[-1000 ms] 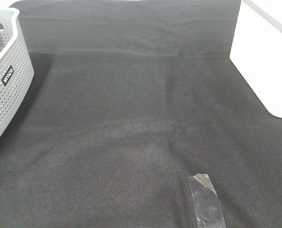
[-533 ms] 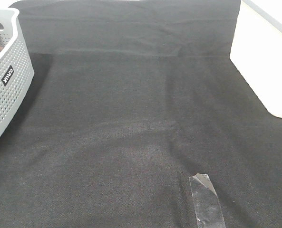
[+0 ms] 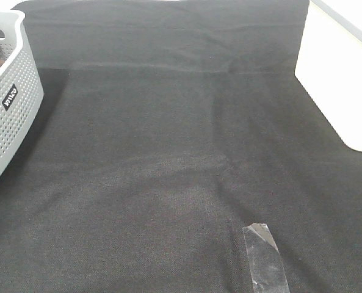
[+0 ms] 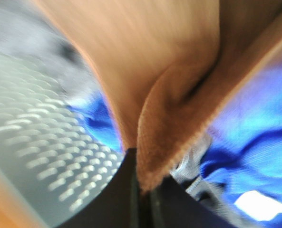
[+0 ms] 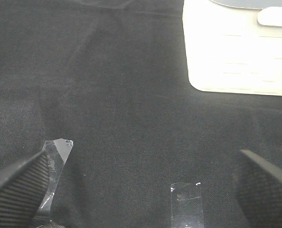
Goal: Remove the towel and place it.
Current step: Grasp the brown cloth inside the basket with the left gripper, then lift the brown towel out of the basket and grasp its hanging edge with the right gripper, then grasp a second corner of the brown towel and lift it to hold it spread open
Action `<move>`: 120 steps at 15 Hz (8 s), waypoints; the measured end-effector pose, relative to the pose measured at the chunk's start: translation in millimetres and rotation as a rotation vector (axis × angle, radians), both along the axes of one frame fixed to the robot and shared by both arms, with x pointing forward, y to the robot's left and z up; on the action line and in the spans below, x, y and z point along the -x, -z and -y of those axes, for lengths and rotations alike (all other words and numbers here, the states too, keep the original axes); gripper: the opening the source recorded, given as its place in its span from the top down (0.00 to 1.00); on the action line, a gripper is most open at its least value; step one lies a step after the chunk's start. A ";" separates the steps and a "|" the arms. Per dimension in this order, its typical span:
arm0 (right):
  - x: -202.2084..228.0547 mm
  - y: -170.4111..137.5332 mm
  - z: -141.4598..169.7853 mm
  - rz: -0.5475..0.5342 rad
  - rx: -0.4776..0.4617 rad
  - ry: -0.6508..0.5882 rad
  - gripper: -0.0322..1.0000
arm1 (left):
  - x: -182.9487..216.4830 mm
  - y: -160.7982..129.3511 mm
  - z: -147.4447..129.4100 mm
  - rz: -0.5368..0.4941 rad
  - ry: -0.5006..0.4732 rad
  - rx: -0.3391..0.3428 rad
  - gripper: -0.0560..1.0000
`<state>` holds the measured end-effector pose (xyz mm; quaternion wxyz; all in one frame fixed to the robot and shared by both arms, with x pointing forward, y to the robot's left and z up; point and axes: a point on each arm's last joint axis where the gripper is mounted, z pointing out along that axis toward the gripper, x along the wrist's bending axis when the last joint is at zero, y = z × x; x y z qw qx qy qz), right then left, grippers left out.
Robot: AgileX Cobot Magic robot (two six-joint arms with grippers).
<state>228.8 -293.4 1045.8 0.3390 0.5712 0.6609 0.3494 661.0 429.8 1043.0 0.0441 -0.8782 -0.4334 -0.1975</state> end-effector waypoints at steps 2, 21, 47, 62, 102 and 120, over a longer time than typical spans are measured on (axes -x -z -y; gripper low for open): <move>0.0 0.0 0.0 0.000 0.000 0.000 0.03 | 4.2 -22.2 15.4 0.071 -0.010 0.054 0.95; -7.6 -2.1 -3.9 -0.046 -0.037 -0.025 0.03 | 106.1 -234.1 205.4 0.752 0.349 0.327 0.95; -300.0 24.9 -182.4 0.151 -0.232 -1.114 0.04 | 121.7 -222.6 321.2 0.707 0.444 0.724 0.95; -306.8 24.0 -199.7 -0.033 -0.419 -0.985 0.97 | 123.1 -219.7 321.0 0.671 0.438 0.719 0.95; -451.4 -225.4 -150.3 0.781 -0.006 -0.238 0.97 | -49.1 -198.0 300.0 1.751 0.451 0.664 0.95; -488.8 -185.6 -151.3 0.768 -0.007 -0.227 0.97 | -100.8 -155.7 262.6 1.651 0.376 0.579 0.95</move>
